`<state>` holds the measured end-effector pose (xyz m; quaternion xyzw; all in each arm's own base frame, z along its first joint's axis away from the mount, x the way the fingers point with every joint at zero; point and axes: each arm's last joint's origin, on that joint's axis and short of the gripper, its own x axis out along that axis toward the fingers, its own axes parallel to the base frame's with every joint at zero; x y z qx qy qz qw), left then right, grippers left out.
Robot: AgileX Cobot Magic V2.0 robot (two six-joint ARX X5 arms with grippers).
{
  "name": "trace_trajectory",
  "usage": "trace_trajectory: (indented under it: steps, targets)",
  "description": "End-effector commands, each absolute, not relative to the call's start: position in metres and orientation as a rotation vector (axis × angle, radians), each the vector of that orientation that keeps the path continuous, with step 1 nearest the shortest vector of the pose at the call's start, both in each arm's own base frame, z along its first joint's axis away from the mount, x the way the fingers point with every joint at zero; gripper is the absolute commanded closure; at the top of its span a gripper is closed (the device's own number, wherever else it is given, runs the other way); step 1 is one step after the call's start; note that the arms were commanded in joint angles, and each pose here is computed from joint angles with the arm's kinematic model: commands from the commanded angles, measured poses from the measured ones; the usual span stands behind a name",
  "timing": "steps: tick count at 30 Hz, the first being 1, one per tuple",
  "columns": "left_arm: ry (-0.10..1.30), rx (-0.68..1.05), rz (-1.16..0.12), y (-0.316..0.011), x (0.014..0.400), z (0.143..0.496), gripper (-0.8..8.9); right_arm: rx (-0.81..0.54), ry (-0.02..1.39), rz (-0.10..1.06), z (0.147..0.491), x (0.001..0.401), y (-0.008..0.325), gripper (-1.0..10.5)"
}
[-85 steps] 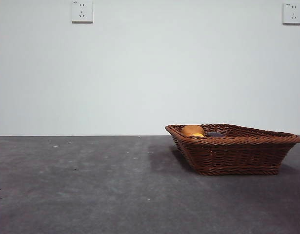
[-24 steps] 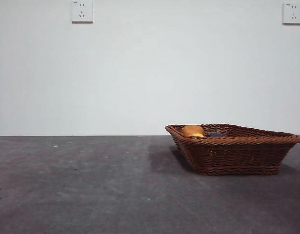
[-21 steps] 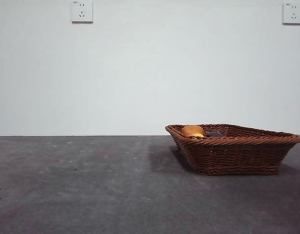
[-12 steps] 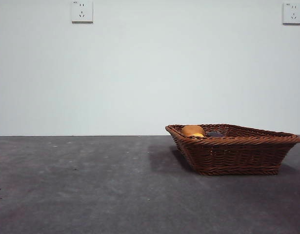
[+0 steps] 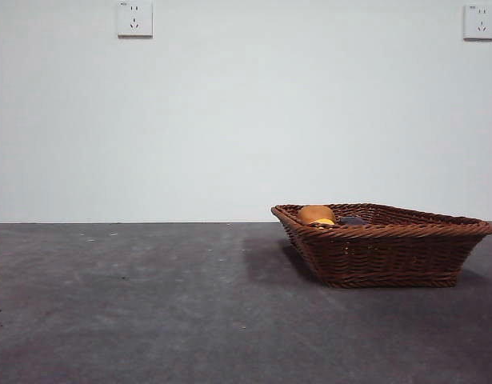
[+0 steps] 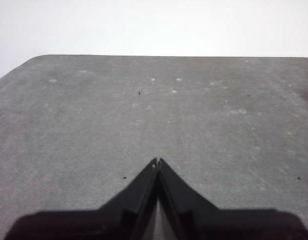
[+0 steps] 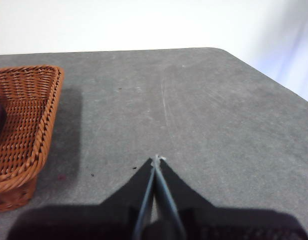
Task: Help me put the vegetables on the table into the basket
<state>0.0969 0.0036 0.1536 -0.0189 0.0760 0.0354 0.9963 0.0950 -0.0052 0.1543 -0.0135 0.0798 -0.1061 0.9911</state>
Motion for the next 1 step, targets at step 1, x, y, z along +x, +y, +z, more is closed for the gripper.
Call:
trace_trajectory:
  steps: [1]
  targets:
    - [0.155,-0.047,0.074,0.0038,0.0973,0.1508,8.14,-0.026,0.166,-0.211,0.1515,0.0954,-0.0053,9.5]
